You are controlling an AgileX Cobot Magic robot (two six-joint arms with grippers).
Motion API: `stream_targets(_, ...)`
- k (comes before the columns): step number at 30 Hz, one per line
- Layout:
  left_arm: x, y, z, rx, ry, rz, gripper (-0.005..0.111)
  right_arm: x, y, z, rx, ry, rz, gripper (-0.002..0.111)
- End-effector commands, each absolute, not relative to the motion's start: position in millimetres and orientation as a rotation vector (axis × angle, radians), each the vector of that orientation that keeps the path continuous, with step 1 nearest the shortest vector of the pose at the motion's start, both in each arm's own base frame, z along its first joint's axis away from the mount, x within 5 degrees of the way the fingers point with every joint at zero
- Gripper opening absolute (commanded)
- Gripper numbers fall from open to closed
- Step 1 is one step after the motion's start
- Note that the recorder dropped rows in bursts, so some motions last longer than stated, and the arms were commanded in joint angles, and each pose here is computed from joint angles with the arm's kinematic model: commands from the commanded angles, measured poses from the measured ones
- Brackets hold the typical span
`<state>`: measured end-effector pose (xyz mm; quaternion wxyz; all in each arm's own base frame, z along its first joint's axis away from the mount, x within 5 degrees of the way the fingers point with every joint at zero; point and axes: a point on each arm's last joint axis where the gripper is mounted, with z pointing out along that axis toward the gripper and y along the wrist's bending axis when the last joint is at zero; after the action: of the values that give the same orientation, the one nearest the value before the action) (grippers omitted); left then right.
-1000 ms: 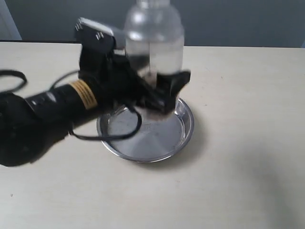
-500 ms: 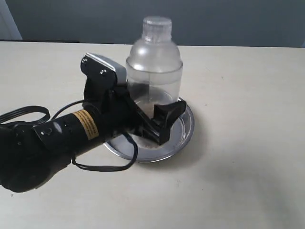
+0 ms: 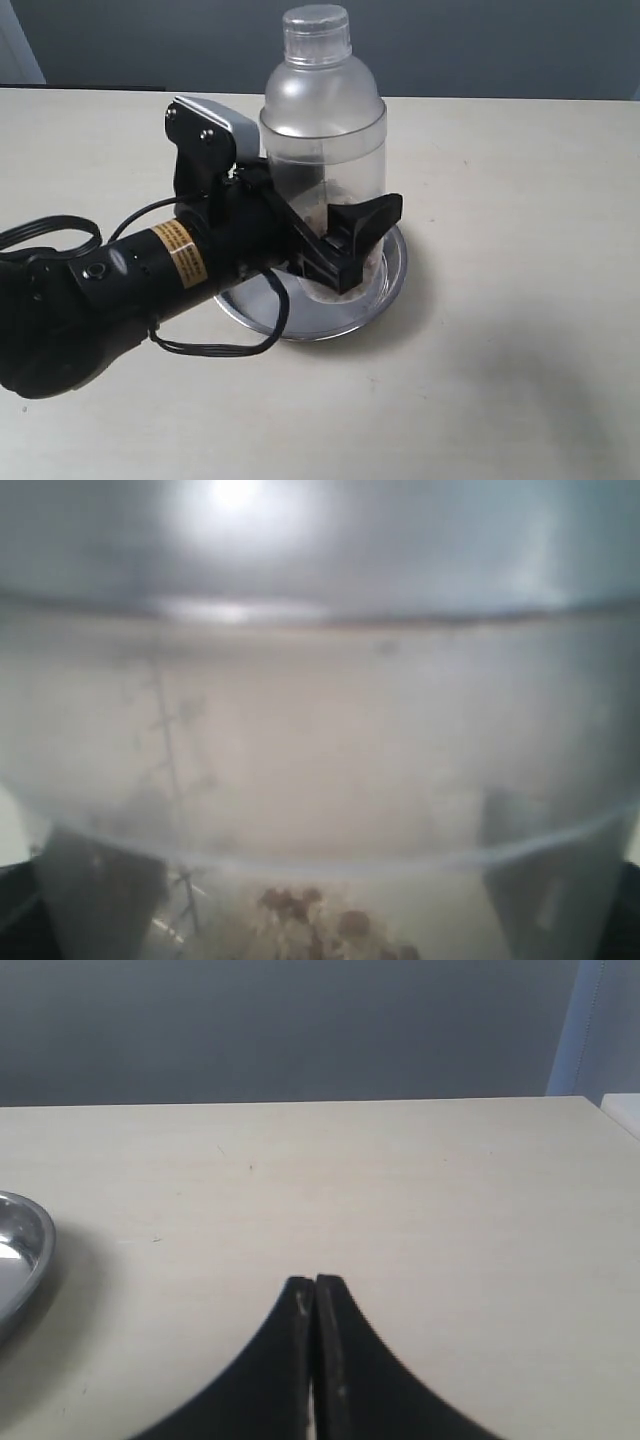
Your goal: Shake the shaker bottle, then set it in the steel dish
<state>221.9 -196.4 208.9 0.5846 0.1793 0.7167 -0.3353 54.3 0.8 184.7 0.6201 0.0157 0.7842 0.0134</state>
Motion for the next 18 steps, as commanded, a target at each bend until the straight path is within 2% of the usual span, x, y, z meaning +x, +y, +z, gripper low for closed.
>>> stream_targets(1,220.8,-197.9,215.9,0.355,1.668,-0.921,0.0,54.3,0.7,185.6,0.036,1.789,0.028,-0.001)
stream_targets(5,225.7,-191.4,213.8,0.374,1.685,-0.902,0.0,54.3,0.7,185.6,0.036,1.789,0.028,-0.001)
stream_targets(11,242.5,-174.3,205.7,0.374,1.686,-0.754,0.0,54.3,0.7,185.6,0.036,1.789,0.028,-0.001)
stream_targets(18,252.4,-178.8,183.7,0.422,1.589,-0.718,0.0,54.3,0.7,185.6,0.036,1.789,0.028,-0.001)
